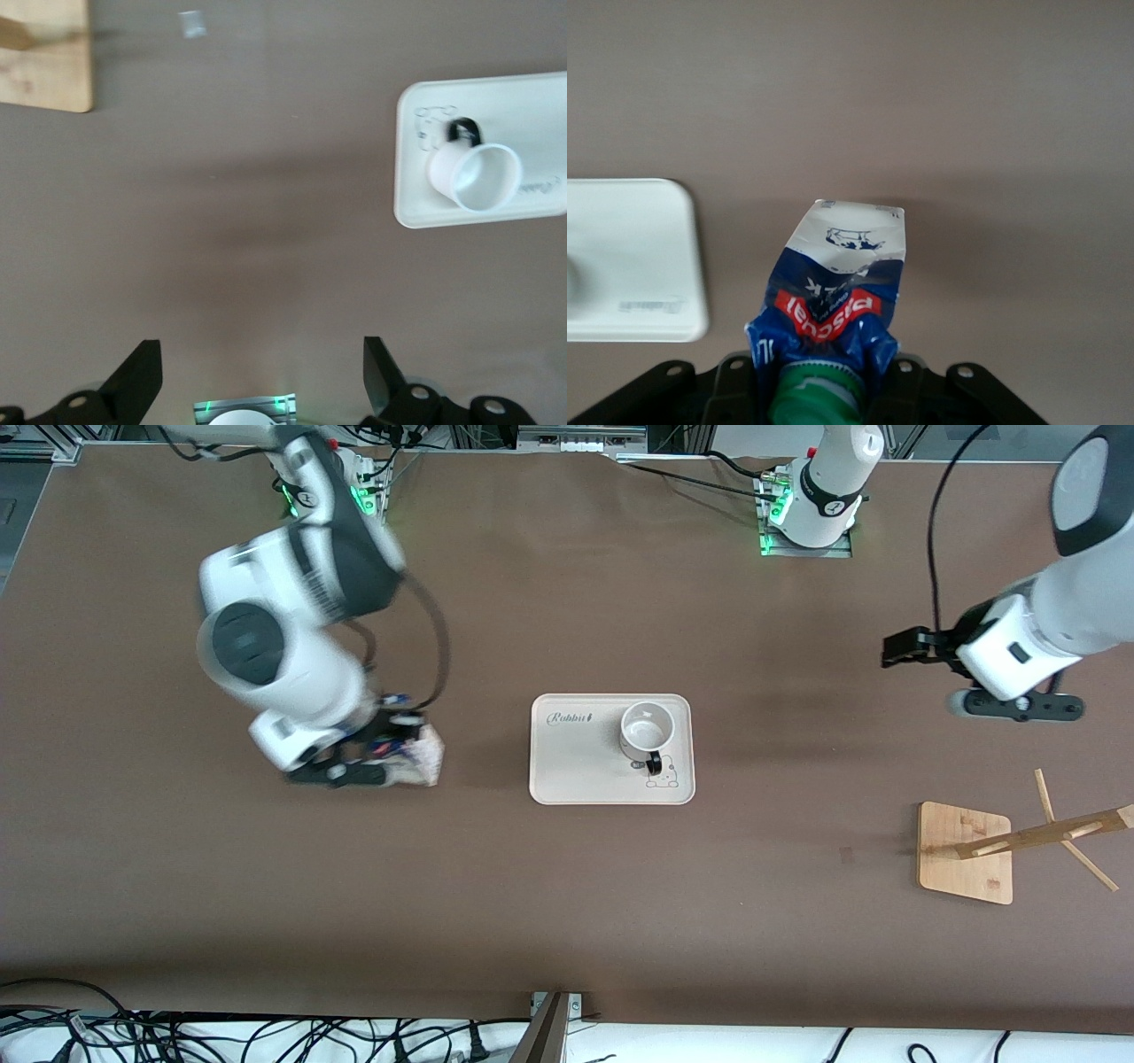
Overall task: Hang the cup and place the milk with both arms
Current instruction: 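Carry the carton off the tray while the left gripper reaches the mug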
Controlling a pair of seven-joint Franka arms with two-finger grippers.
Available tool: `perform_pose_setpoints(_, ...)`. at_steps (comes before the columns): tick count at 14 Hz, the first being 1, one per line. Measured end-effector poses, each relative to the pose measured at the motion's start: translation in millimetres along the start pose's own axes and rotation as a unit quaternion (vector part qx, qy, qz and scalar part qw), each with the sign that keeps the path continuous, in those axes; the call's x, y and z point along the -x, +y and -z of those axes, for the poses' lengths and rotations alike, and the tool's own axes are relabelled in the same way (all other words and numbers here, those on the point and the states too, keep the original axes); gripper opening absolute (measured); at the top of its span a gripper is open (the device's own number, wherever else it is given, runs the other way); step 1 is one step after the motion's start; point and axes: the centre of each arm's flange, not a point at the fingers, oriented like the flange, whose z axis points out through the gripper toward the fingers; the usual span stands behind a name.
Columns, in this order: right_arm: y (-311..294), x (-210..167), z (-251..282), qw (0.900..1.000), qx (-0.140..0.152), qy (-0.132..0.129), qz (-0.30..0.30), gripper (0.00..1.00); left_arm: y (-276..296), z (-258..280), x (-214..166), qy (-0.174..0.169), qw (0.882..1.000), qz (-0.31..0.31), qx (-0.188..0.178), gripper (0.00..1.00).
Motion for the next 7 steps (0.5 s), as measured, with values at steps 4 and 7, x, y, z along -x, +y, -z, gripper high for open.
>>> perform_pose_setpoints(4, 102.0, -17.2, -54.5, 0.998, -0.009, -0.041, 0.041, 0.37, 86.5, -28.5, -7.7, 0.000, 0.997, -0.073, -0.004, 1.00)
perform_pose_setpoints(7, 115.4, -14.9, -89.7, 0.998, -0.015, -0.047, 0.043, 0.40, 147.3, -70.4, -22.7, 0.001, 0.993, -0.114, -0.007, 1.00)
